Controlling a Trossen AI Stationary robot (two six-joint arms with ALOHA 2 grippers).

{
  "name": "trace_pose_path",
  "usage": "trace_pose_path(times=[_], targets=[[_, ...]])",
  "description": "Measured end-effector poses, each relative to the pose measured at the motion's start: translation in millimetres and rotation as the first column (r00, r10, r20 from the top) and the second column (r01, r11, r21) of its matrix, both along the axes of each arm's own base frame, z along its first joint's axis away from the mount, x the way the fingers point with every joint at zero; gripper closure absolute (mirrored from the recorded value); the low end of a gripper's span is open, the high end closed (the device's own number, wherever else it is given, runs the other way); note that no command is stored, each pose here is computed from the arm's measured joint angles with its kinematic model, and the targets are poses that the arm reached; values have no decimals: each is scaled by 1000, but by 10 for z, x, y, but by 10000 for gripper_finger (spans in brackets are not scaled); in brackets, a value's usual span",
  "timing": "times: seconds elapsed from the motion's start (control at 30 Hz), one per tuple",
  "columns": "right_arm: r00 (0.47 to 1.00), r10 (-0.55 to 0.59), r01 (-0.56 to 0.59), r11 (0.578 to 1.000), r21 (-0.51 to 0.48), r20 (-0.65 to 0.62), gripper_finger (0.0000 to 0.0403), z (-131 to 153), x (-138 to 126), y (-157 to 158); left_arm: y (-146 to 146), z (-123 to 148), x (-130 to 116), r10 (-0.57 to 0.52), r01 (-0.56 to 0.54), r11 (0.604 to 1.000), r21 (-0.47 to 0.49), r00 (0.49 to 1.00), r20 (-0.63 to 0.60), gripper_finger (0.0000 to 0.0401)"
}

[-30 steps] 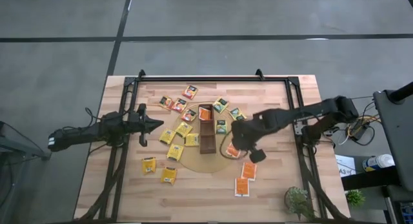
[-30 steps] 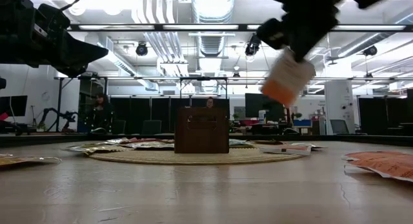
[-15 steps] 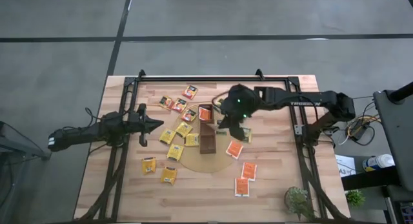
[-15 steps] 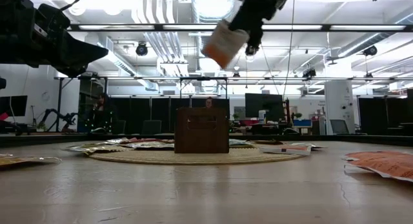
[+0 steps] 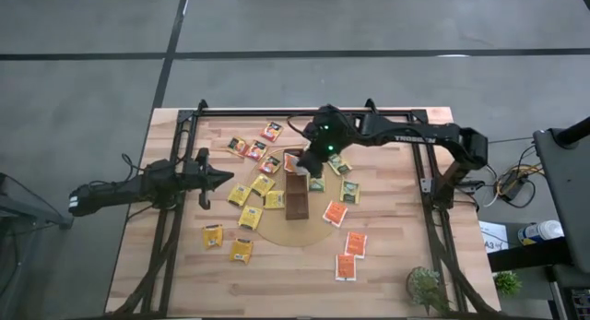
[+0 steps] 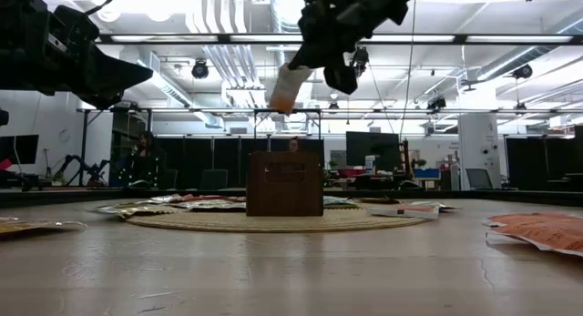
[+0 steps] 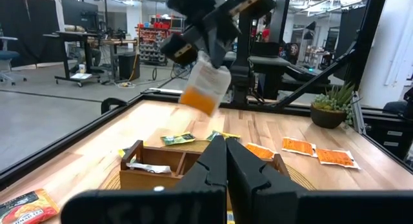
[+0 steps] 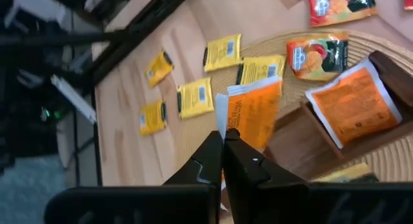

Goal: Pick & Place Tea
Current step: Put the white tea bag into the top section of the wooden organizer

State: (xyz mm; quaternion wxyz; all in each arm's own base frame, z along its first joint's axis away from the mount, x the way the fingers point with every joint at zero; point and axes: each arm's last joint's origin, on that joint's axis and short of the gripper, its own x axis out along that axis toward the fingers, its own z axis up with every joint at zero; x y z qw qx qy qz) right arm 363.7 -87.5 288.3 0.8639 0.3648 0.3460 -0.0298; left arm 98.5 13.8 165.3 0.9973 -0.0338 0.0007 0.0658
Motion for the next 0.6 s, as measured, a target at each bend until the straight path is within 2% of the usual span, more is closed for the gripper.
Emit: trace_pose_path(times=[0.23, 0.37, 0.6], targets=[[990, -143, 143, 981, 129, -11, 394, -150, 215, -141, 0, 0, 0, 0, 0, 1000, 0, 1000, -1, 401], [966, -252, 258, 941, 219, -56, 394, -284, 301, -219, 0, 0, 0, 0, 0, 1000, 0, 1000, 0, 401], [913, -383, 408, 869, 279, -144, 394, -433, 342, -292, 0, 0, 0, 0, 0, 1000, 0, 1000, 0, 401]])
